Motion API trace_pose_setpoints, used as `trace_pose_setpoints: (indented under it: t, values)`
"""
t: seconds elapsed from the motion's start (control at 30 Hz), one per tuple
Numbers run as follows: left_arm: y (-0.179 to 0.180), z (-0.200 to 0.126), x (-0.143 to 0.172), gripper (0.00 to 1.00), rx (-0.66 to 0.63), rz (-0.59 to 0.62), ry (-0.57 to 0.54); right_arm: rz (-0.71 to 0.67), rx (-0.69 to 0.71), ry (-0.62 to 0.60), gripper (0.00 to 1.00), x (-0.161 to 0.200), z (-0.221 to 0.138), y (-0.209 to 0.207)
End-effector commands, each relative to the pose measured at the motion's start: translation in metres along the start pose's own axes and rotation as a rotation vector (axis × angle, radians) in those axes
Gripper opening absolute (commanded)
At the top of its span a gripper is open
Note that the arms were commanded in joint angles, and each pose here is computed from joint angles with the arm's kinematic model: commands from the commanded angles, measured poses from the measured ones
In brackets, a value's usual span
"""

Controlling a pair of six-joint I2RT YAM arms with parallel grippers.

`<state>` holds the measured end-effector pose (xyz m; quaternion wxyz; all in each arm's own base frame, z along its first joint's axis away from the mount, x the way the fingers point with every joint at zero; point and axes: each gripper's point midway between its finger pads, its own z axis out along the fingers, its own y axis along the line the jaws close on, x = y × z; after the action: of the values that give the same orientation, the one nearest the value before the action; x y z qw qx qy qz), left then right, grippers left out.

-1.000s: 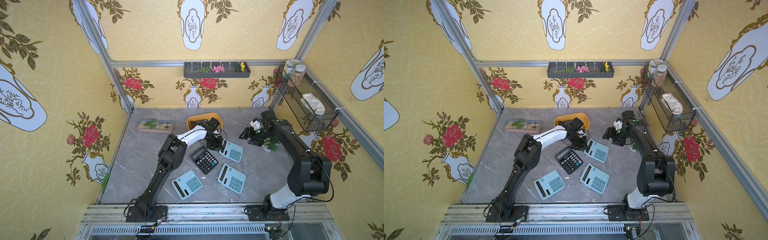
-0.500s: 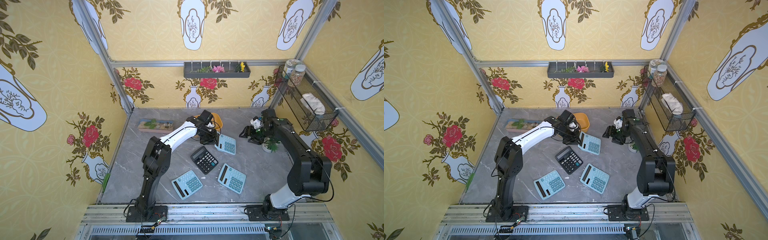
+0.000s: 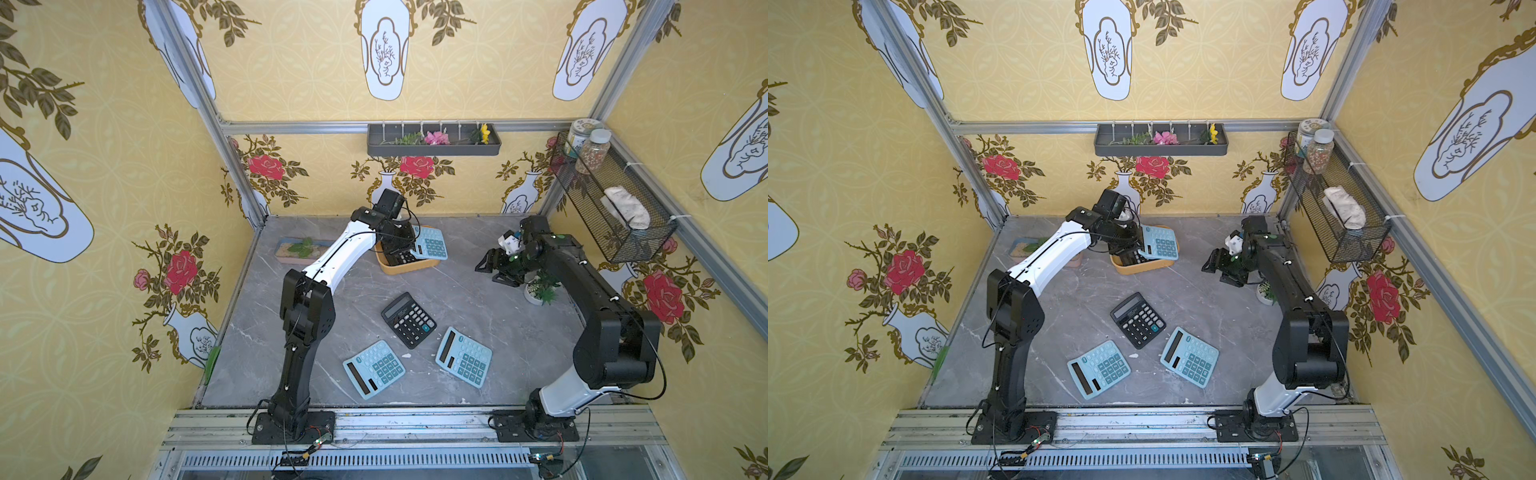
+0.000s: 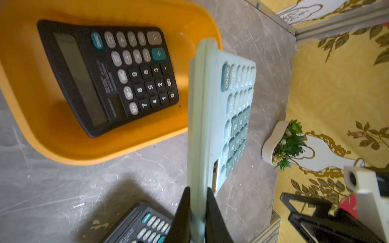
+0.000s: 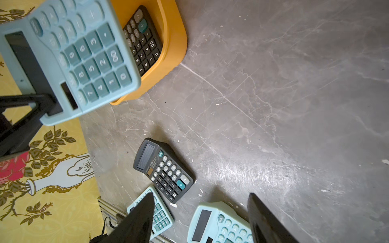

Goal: Put the calculator in the storage box
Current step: Pick up the calculator at the center of the board, then place the calculator in the storage box.

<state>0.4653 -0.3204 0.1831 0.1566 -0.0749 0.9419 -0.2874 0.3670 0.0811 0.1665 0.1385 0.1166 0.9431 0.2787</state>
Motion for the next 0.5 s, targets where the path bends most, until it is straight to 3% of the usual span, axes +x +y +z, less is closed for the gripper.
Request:
trace_pose_setpoints:
  t: [0.0, 0.47]
  values:
    - [0.012, 0.013, -0.015, 0.00, -0.060, -0.015, -0.014, -0.010, -0.012, -0.014, 0.71, -0.005, 0.001, 0.005]
    - [0.050, 0.057, -0.019, 0.00, -0.112, -0.077, 0.039, -0.008, -0.007, 0.003, 0.71, -0.005, 0.010, 0.001]
